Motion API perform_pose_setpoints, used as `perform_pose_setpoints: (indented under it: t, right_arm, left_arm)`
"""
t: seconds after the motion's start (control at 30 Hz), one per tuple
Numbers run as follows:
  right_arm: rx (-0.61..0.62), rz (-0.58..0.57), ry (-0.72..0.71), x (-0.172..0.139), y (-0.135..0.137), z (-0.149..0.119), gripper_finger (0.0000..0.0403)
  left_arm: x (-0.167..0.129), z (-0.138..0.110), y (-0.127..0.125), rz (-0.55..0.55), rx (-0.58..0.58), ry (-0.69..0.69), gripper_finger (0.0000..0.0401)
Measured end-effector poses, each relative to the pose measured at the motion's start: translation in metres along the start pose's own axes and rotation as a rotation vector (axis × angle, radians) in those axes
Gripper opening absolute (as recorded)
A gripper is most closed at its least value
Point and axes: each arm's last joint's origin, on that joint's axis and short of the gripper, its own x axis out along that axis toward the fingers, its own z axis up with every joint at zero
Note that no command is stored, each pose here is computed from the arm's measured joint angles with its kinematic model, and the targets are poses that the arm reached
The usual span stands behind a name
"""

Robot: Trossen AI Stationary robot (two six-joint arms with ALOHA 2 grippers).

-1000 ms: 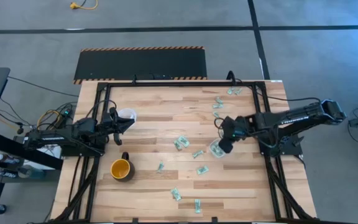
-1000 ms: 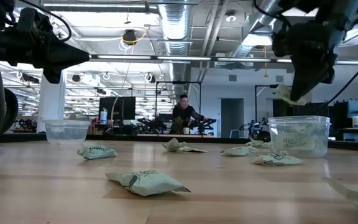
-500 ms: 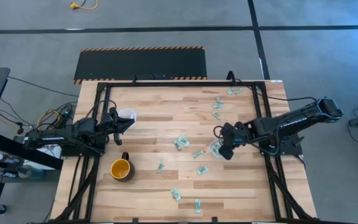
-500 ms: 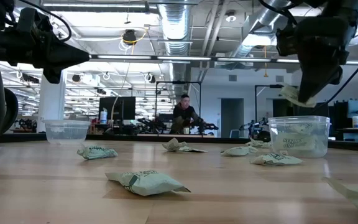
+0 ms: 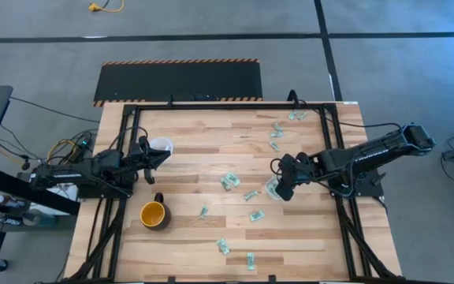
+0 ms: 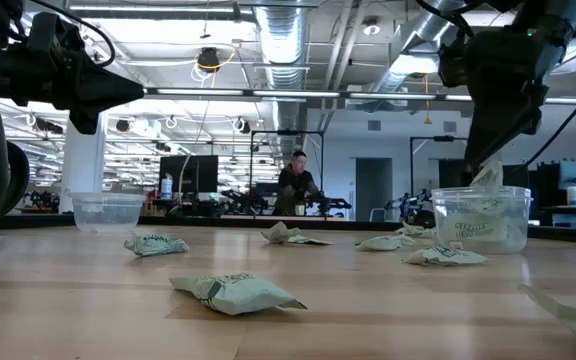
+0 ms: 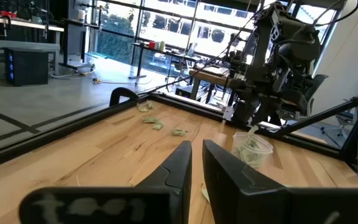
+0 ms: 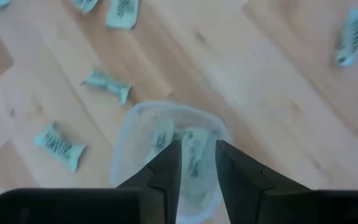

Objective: Pick and place Stevia / Truvia into bins
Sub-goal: Put the white stevia packet into the square transparent container

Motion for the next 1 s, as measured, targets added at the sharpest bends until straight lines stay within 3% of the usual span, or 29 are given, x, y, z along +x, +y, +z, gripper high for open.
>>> perform_pose_setpoints:
  t: [0.3, 1.0]
  right_arm:
    - [0.1, -0.002, 0.004, 0.003, -0.008, 0.008, 0.0093]
    - [0.153, 0.092, 0.058, -0.007, 0.021, -0.021, 0.0093]
  left_arm:
    - [0.0, 0.0, 0.0, 0.0, 0.0, 0.0, 0.0027]
    - [0.0, 0.0, 0.0, 0.0, 0.0, 0.0, 0.0027]
